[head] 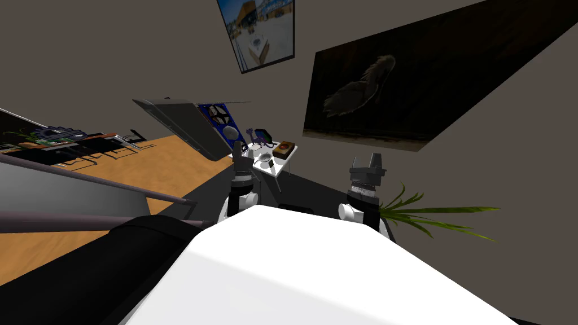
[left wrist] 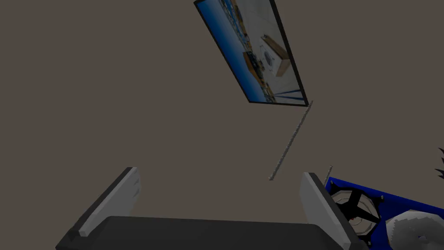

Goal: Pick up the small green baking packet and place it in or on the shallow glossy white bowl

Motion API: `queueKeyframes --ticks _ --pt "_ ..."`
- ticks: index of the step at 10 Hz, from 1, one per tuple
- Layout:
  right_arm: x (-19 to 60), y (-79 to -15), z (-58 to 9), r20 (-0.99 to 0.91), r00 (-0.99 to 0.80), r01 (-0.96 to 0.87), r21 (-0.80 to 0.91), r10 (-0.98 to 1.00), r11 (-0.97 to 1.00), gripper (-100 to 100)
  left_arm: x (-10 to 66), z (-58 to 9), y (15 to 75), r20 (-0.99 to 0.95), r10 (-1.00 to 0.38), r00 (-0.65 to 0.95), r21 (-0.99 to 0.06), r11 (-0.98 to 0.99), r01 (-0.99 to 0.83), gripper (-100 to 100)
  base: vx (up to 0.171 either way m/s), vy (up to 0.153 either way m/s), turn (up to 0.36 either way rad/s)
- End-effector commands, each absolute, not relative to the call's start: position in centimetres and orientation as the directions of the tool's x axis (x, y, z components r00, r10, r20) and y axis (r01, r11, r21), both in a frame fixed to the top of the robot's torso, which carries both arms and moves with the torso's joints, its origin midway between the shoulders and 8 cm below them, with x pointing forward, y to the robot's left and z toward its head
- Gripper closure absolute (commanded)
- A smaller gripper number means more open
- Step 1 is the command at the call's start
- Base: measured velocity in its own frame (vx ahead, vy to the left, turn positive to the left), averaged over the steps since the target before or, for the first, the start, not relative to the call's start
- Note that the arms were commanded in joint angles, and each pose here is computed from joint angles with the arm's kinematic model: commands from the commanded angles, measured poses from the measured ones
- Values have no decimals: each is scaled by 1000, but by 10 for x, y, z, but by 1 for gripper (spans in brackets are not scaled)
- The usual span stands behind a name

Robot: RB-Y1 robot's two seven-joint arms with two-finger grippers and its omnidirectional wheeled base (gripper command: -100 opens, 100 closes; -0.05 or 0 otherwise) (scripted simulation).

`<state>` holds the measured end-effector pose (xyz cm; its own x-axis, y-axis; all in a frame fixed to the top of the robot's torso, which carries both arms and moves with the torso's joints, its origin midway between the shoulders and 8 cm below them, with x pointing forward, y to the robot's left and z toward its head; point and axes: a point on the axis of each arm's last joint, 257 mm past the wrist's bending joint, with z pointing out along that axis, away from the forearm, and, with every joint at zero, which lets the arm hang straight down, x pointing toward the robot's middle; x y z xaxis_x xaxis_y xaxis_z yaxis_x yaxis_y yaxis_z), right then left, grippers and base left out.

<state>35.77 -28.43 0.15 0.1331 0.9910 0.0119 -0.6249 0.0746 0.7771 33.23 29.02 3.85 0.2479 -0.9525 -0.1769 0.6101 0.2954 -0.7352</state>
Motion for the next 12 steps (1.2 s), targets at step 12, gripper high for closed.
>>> queueKeyframes --ticks 12 --pt "358 -284 2 12 133 -625 777 991 75 0 387 -54 256 -559 -791 247 -665 606 437 -100 28 27 18"
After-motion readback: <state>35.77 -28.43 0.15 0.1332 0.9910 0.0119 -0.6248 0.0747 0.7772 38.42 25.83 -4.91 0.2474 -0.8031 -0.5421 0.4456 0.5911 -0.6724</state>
